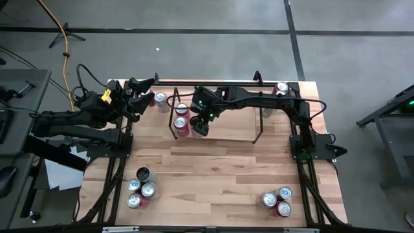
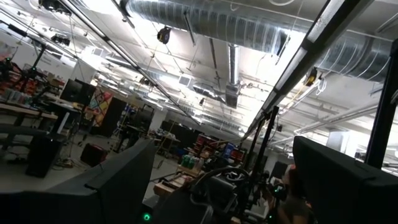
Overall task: Place canned beverage on shelf
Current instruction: Put the bottom right white-pink soda can on the shelf
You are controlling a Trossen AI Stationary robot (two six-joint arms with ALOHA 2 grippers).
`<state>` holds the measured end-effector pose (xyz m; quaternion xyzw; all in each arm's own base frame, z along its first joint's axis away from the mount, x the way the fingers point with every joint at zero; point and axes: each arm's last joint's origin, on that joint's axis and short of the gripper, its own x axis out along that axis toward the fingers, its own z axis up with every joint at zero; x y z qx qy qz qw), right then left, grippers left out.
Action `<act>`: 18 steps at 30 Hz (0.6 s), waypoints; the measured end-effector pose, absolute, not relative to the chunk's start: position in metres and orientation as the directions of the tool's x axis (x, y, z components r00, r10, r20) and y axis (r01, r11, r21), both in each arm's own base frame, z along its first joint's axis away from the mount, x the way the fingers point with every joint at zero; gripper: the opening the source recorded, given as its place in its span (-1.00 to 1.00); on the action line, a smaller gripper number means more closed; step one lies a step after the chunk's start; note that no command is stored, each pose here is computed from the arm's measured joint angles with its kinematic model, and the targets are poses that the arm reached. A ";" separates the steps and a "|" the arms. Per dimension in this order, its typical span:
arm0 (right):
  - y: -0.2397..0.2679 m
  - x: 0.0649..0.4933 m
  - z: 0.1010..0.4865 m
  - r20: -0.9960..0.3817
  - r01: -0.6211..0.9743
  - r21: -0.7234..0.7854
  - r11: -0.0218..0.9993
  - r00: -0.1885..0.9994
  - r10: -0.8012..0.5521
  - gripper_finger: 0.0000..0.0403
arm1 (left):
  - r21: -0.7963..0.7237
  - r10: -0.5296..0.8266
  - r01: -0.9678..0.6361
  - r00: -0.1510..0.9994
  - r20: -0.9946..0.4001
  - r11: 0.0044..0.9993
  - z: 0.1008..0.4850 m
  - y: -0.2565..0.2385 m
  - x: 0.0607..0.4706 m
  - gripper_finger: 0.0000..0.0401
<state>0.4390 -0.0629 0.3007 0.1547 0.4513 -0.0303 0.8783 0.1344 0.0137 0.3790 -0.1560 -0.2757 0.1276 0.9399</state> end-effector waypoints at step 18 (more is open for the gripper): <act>-0.064 0.444 0.299 -0.781 0.181 0.244 0.953 0.619 0.082 0.39 | -0.364 0.326 -0.153 0.815 0.479 0.919 0.379 0.014 0.134 0.68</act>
